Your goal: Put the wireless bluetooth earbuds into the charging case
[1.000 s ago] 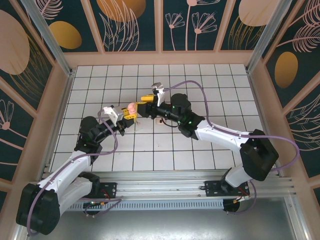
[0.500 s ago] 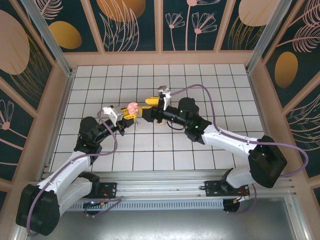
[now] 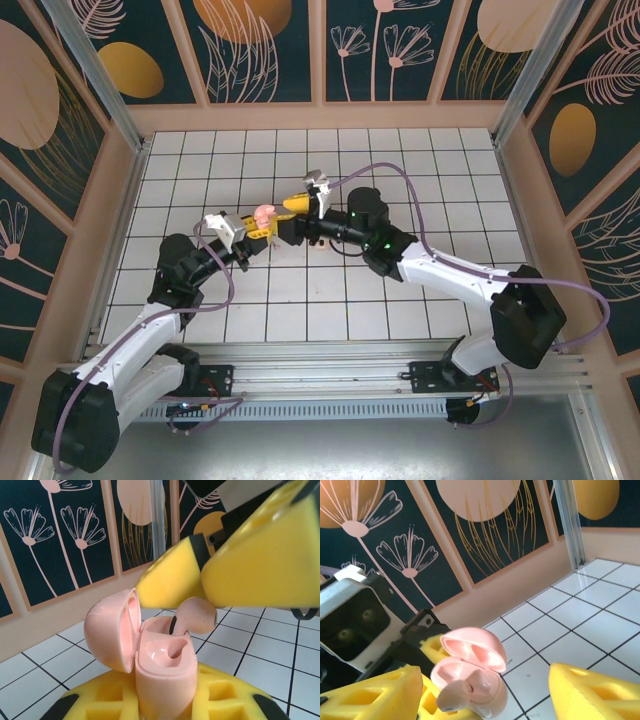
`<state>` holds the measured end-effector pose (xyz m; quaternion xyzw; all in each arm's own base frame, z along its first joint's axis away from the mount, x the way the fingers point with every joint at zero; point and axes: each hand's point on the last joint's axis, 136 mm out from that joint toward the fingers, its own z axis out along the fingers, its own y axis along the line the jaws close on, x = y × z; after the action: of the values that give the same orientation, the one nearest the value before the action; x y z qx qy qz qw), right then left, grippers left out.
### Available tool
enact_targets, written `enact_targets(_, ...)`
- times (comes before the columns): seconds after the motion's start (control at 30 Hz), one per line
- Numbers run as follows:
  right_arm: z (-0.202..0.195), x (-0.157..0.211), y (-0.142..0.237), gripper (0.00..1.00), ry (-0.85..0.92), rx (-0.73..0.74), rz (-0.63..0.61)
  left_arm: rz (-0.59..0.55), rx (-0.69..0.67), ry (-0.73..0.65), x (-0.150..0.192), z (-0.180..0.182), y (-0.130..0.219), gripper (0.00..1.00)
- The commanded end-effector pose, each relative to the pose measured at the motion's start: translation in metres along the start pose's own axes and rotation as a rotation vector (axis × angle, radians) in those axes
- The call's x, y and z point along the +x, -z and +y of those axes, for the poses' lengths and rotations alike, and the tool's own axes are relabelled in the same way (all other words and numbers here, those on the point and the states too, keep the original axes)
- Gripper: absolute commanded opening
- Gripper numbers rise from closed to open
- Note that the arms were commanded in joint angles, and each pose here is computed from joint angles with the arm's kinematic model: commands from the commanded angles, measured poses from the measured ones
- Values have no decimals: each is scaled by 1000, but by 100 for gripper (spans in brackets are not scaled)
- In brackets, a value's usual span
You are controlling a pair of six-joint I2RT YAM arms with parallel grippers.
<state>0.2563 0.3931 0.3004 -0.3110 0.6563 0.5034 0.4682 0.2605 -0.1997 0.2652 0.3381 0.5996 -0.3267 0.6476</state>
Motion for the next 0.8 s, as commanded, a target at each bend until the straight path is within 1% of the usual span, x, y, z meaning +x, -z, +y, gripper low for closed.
enact_targets(0.0,-3,-8,-4,68,31,6,-7,-55,7,-52,-20,-3,2,9)
enact_targets(0.2,-15,-9,4,68,17,48,-35,-57,4,-57,-21,-4,3,9)
enact_targets(0.3,-18,-15,12,67,5,51,-71,-58,2,-58,-21,-4,3,9)
enact_targets(0.4,-19,-16,15,68,3,47,-78,-58,6,-57,-21,-4,3,9)
enact_targets(0.6,-15,-16,14,67,6,19,-75,-58,8,-52,-21,-4,3,9)
enact_targets(0.77,0,-26,19,67,28,-47,-111,-54,8,-49,-20,-4,2,8)
